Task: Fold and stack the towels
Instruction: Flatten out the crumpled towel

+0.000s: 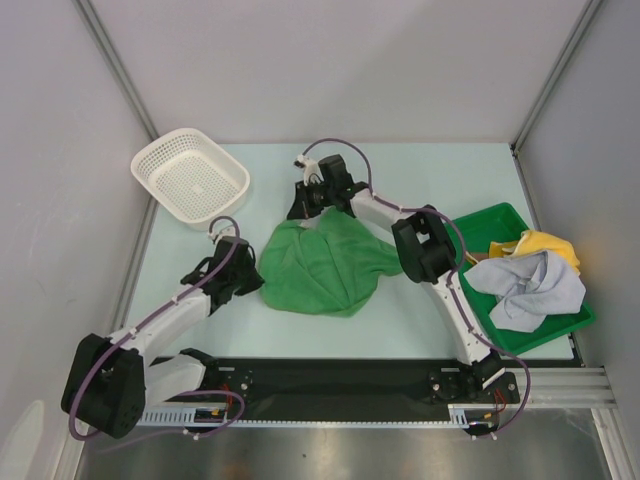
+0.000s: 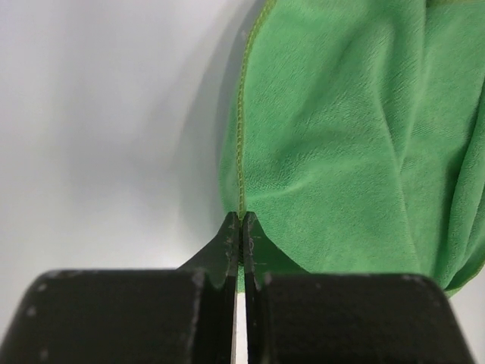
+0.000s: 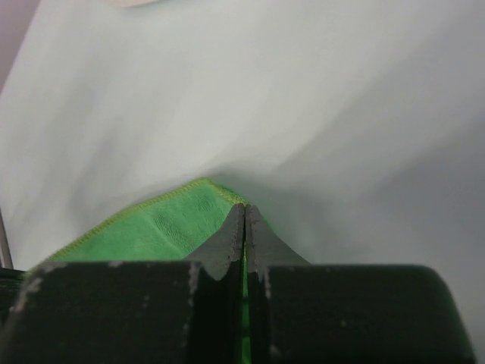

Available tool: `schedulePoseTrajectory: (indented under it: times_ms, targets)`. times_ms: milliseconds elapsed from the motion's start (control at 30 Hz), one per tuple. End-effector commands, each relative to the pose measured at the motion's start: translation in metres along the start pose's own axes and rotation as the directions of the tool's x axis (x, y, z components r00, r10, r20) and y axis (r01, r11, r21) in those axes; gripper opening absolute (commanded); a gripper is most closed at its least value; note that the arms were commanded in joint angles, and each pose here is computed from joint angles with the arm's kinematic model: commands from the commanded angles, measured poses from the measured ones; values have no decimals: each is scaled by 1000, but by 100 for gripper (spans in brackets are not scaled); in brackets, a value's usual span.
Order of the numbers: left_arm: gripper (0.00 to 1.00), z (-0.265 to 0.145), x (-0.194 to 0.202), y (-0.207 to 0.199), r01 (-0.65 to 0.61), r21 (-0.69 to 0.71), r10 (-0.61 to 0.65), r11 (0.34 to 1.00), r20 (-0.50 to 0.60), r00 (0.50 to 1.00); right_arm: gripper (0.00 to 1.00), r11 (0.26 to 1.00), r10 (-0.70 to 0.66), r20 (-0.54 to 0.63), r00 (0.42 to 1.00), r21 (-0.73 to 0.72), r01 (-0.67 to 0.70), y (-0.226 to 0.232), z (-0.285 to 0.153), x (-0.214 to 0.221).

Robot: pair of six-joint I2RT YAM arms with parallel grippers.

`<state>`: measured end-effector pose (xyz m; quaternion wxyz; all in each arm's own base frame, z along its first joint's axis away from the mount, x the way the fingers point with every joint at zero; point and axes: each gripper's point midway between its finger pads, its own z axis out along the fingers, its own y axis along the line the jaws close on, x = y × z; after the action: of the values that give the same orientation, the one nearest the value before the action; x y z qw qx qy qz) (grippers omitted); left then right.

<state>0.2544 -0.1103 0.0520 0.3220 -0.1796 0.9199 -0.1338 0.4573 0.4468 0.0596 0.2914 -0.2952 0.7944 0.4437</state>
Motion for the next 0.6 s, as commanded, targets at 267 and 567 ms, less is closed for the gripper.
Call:
schedulePoseTrajectory:
  times_ms: [267,567]
  targets:
    - [0,-120,-150,-126,-352,257,245,900,370,896,0,911,-259,286,922,389,135,71,-233,-142]
    - [0,-254,-148,-228,-547,658,272,517,480,834,0,801,-480,399,781,563,204,207,-400,-134]
